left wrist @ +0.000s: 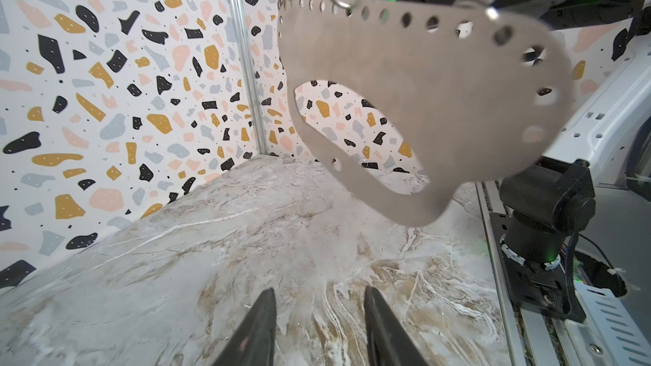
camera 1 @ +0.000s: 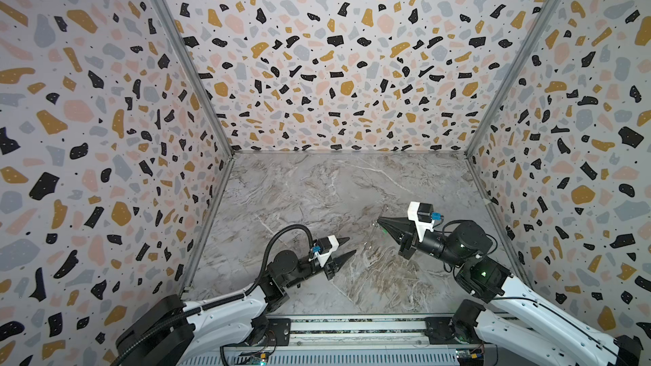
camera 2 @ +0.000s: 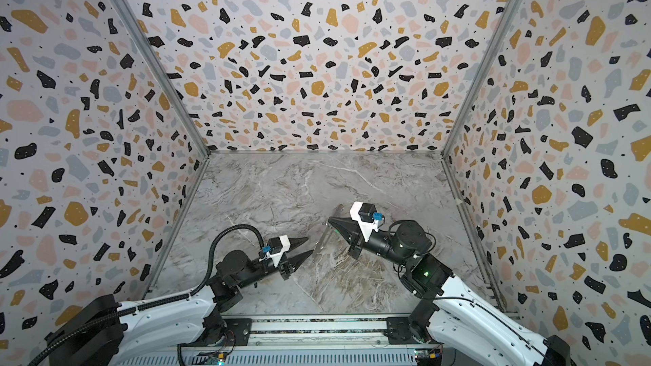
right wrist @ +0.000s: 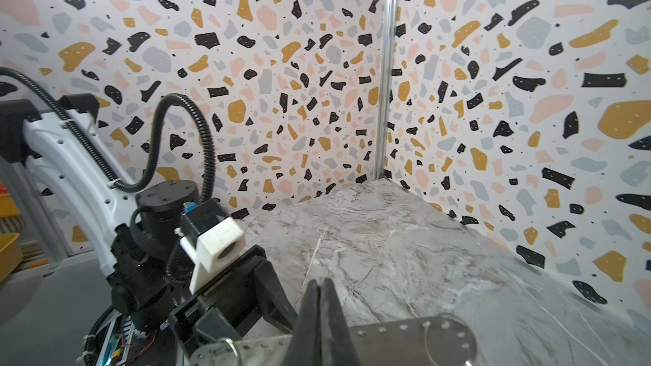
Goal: Attach keys to a key ring
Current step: Insert the key into the keyring.
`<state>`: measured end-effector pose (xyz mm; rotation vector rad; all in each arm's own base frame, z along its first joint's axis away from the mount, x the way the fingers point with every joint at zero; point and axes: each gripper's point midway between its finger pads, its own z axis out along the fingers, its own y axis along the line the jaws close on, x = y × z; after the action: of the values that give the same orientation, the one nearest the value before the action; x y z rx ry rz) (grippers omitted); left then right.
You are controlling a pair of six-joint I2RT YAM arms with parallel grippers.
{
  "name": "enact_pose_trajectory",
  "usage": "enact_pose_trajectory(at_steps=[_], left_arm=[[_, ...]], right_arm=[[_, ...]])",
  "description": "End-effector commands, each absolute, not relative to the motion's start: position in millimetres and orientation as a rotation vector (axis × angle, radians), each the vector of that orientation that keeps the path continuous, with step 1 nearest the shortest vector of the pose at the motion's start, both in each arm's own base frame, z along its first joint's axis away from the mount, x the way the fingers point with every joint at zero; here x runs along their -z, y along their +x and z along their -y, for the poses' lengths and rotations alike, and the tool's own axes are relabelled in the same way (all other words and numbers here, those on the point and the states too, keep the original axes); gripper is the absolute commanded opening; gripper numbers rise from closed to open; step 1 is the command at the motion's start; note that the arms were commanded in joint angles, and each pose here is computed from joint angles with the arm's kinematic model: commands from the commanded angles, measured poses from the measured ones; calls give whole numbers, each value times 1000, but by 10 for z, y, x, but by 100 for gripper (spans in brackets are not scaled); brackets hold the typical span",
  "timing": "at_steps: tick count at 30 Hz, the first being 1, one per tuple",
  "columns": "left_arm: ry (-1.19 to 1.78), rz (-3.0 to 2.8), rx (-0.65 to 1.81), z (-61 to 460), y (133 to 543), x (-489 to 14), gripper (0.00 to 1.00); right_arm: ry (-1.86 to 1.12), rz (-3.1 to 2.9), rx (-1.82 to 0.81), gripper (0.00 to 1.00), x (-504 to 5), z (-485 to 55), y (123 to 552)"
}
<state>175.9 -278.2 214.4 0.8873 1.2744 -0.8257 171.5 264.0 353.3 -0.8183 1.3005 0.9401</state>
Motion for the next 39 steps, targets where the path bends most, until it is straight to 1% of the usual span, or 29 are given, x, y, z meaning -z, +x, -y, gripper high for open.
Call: enact_pose_trajectory(at_steps=[1,8,13,21,23,27,39], left_arm=[[808,-1157,766,2720,1792,-2424,42],[729,-1094,732,2699,1853,-2566,43],[708,-1049,752,2794,1863,-2638,43],[527,-945,807,2700,1932,-2871,44],[516,-942,818,2757,1972,-2907,45],[515,-912,824,2843,1979,-2996,48],[427,-886,780,2706,2040,-3191,49]], right_arm=[[-683,-1222,-935,0,-3956,-2538,1766],[-611,-1224,-926,0,-4060,-2607,1831],[-560,-1234,-897,0,-4112,-2683,1877],[-499,-1206,-905,0,-4243,-2789,1925],[-483,-1203,-904,0,-4266,-2819,1940],[-453,-1212,-888,0,-4270,-2845,1976],[-395,-1231,-881,0,-4244,-2848,2046]])
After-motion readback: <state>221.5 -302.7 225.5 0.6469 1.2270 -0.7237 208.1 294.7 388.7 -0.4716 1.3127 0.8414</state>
